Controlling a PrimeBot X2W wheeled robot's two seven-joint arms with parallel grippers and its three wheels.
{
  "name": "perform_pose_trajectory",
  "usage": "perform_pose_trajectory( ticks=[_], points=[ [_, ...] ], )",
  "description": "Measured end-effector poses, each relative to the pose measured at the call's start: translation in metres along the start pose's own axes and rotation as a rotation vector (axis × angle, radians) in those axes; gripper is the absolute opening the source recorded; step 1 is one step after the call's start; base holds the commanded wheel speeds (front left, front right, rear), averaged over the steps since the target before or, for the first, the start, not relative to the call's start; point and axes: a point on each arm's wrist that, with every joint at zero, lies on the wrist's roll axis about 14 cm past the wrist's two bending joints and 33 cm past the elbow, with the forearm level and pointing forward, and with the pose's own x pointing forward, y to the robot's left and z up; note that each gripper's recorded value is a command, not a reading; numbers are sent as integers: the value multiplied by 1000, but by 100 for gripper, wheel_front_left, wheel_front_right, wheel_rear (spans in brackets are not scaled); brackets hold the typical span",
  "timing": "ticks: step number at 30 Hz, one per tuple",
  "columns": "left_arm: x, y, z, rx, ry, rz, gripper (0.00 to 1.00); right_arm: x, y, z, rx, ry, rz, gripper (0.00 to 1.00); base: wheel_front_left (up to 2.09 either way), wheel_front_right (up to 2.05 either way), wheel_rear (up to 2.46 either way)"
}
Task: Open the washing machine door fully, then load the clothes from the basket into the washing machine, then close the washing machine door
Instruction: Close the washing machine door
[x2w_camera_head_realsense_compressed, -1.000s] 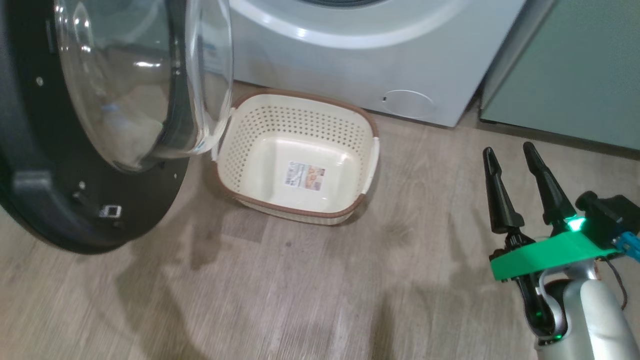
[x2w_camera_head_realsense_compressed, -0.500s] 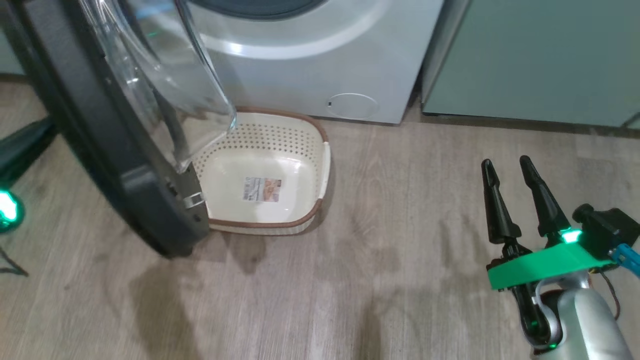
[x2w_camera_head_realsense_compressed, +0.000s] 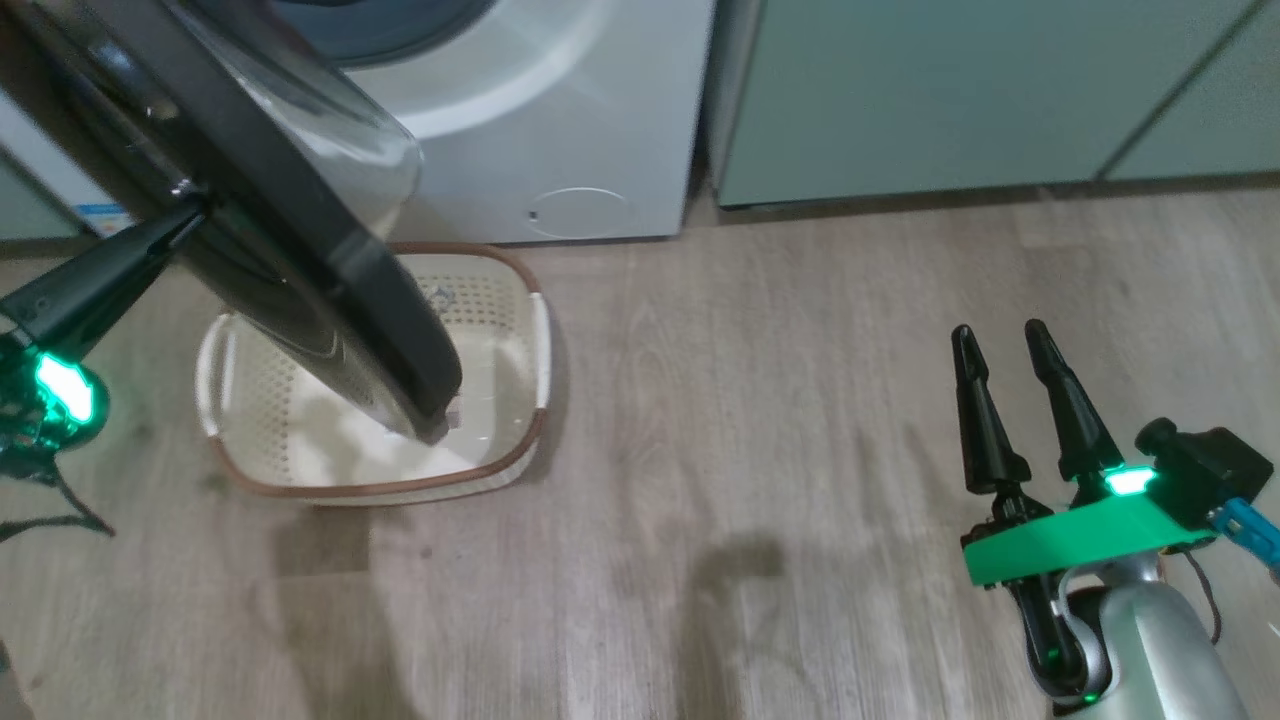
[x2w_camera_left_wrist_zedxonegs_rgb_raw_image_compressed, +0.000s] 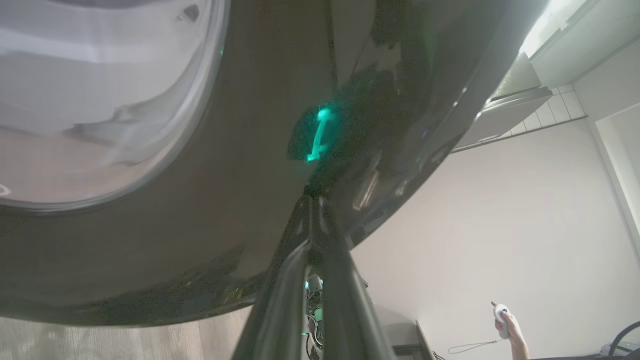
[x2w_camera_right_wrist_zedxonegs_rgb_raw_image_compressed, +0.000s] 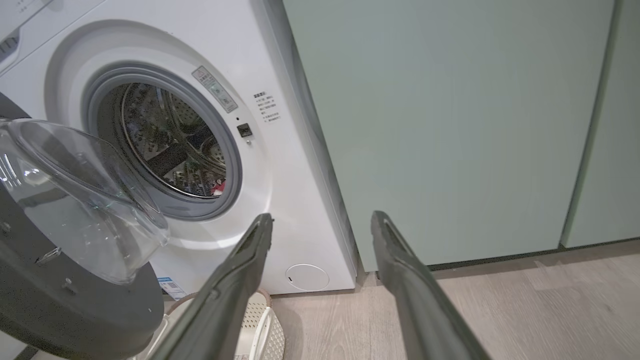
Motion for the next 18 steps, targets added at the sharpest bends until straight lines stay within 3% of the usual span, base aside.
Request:
perform_pose_trajectory(
  ticks=[9, 18],
  points=[
    [61, 2, 1, -18, 61, -40, 0, -19, -32, 0, 1, -3, -106, 100, 0, 0, 0],
    [122, 17, 21, -79, 25, -60, 0, -31, -56, -7, 1, 20, -191, 100, 0, 0, 0]
  ],
)
